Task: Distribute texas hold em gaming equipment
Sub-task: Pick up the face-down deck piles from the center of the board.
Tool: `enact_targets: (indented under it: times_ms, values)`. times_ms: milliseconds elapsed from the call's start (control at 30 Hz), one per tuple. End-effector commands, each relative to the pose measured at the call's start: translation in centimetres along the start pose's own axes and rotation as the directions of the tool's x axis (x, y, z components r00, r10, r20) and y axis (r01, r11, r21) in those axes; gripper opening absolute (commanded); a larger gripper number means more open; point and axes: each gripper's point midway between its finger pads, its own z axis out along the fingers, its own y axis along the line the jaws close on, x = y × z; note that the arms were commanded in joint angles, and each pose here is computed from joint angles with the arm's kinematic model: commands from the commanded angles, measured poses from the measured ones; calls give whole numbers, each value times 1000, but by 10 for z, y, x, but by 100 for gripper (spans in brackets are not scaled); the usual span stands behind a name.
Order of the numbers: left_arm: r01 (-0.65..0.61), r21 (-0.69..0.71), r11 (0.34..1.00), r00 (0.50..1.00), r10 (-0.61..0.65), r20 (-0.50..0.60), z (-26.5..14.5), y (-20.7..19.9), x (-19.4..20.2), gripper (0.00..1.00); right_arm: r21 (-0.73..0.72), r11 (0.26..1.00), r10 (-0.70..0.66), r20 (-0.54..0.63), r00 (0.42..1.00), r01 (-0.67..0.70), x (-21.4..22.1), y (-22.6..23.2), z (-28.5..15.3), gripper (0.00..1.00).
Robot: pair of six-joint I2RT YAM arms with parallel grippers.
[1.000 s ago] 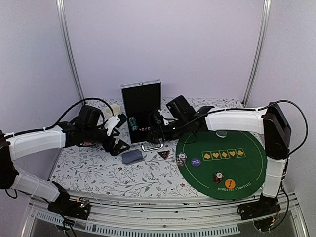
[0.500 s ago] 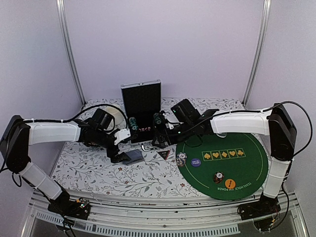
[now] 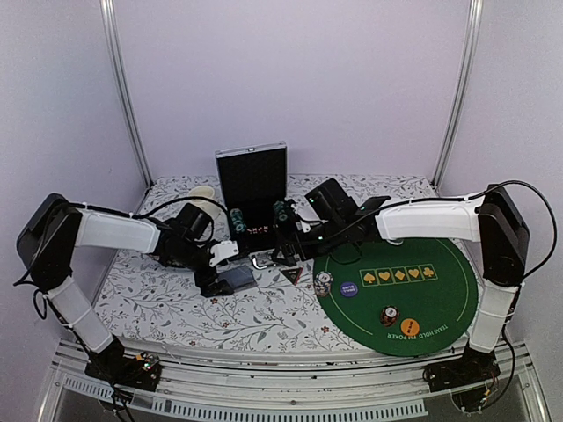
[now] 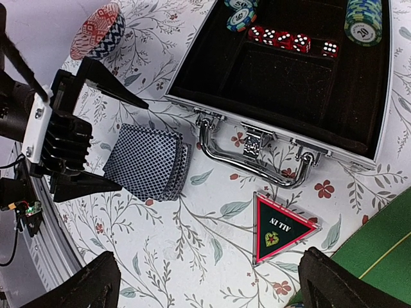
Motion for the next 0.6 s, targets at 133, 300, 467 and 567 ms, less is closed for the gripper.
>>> enact_targets:
  times_ms: [133, 300, 467, 567]
  values:
    - [-8, 19, 1000, 1000, 8, 17, 10, 2, -10, 98, -13, 1000, -1, 43, 999, 1, -11, 5, -12, 99]
    - [-20, 37, 999, 1000, 21, -17, 16, 3, -10, 98, -16, 1000, -6, 43, 999, 6, -12, 6, -11, 99]
    - [-10, 78, 997, 1000, 13, -26, 23, -1, -9, 96, -6, 1000, -11, 40, 999, 11, -11, 4, -11, 99]
    - [-14, 96, 995, 999, 18, -43, 27, -6, -5, 96, -5, 1000, -13, 39, 999, 14, -11, 4, -11, 99]
